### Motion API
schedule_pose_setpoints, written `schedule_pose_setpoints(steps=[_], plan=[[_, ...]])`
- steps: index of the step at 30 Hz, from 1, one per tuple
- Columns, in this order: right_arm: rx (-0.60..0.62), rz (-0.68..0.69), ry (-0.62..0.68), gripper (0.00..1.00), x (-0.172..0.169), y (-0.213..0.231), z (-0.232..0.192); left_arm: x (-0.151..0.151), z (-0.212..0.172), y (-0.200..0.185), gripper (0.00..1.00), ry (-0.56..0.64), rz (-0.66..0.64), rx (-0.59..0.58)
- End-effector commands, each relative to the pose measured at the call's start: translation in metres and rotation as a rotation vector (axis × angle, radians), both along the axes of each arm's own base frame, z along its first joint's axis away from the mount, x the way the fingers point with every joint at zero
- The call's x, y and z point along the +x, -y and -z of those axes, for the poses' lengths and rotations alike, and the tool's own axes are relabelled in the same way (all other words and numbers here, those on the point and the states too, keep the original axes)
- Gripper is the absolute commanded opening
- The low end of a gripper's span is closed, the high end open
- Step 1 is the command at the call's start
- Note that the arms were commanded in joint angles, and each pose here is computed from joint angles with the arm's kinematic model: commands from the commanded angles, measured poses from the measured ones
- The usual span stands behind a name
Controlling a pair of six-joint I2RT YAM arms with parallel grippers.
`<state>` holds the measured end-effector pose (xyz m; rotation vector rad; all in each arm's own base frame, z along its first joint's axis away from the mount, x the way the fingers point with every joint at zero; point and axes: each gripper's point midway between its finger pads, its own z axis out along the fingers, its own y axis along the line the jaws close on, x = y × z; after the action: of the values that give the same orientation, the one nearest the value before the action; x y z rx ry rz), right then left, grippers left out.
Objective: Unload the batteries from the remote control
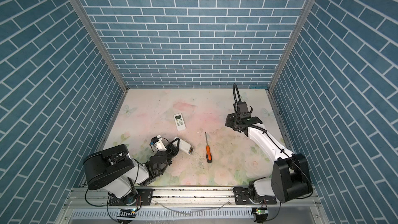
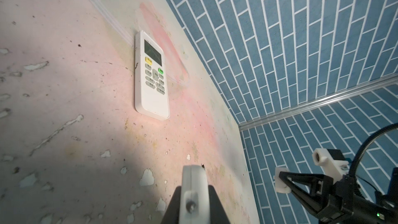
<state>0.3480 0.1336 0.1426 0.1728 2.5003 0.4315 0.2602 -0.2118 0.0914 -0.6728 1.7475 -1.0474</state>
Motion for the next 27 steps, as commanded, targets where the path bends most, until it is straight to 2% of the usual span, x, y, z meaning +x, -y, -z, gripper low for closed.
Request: schedule_pose_setpoints(steps=[1,4,10,14,17,22,27], plan=[[-0.041,-0.002,-0.017,0.0,-0.001,0.006,0.017,-0.001,0.001,-0.01,0.0,0.014,-0.058,0.002],[-0.039,-0.006,-0.028,0.0,0.0,0.004,0.021,-0.004,0.01,-0.011,0.0,-0.007,-0.068,0.009],[-0.034,-0.011,-0.034,0.0,0.002,0.002,0.024,-0.007,0.019,-0.015,0.08,-0.022,-0.09,0.028],[-0.023,-0.013,-0.042,0.0,0.004,-0.001,0.028,-0.01,0.021,-0.018,0.18,-0.027,-0.097,0.031],[-0.018,-0.014,-0.056,0.0,0.004,-0.003,0.034,-0.012,0.023,-0.02,0.31,-0.031,-0.099,0.032],[-0.031,-0.017,-0.082,0.0,0.004,-0.007,0.047,-0.017,0.032,-0.026,0.41,-0.053,-0.098,0.048],[-0.041,-0.027,-0.109,0.0,0.003,-0.014,0.059,-0.021,0.042,-0.028,0.45,-0.08,-0.082,0.064]])
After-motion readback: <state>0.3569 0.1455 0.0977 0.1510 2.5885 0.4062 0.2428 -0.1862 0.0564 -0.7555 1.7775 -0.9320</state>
